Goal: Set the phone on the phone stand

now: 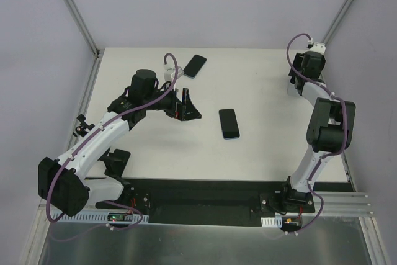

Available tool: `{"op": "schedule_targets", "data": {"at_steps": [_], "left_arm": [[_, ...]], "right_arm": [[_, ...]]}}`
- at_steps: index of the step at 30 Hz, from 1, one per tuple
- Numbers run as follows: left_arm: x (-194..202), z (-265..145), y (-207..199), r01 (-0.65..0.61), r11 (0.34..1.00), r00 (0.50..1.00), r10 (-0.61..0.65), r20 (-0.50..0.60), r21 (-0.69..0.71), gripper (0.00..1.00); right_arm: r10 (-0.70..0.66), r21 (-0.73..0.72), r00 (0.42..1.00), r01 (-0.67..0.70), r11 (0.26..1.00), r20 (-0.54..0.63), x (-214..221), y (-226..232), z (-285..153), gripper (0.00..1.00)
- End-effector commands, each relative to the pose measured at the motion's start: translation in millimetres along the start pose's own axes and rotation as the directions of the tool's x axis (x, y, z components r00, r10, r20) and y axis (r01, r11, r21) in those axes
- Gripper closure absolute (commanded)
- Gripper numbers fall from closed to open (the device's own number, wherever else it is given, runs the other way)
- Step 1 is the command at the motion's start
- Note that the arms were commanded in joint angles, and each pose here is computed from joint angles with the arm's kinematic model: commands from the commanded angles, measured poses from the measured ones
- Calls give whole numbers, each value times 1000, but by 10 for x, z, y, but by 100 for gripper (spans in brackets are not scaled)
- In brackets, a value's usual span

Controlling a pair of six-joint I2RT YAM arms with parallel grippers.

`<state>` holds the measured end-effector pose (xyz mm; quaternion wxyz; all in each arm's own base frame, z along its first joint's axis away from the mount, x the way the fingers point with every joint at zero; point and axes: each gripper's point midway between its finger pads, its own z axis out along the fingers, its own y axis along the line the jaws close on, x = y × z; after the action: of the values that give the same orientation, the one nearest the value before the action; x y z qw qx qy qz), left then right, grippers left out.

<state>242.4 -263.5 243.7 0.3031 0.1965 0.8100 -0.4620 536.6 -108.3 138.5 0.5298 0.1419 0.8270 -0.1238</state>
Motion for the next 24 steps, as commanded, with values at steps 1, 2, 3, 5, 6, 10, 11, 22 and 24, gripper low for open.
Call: {"op": "schedule_targets", "data": {"at_steps": [1,2,3,5,6,10,11,22,24], "left_arm": [[-145,-31,-85,-26,999,999,24,34,35,6],[-145,-31,-85,-26,999,999,24,34,35,6],[-141,-26,-91,-26,999,999,25,31,39,6],[-138,-26,-91,-22,999,999,21,30,39,6],[-141,-25,-86,-23,999,999,22,31,39,6],[-132,-24,-88,-22,999,999,21,27,39,6],[-140,-26,-93,-26,999,999,25,31,41,6],[-139,-24,-76,-24,999,999,23,29,37,6],[-137,-22,-74,-22,999,999,21,29,37,6]], "right_arm": [[55,-14,982,-53,998,183,-658,-18,12,99],[49,-11,982,-48,999,180,-648,-33,24,99],[47,-9,983,-46,999,180,-648,-37,24,99],[48,-6,983,-47,999,177,-634,-58,37,99],[48,-5,983,-48,999,176,-623,-66,48,99],[48,-8,985,-47,999,168,-589,-81,101,99],[47,-8,985,-47,999,165,-582,-87,107,99],[40,-17,991,-38,999,129,-409,-67,161,99],[36,-11,992,-35,999,120,-372,-73,177,99]]}}
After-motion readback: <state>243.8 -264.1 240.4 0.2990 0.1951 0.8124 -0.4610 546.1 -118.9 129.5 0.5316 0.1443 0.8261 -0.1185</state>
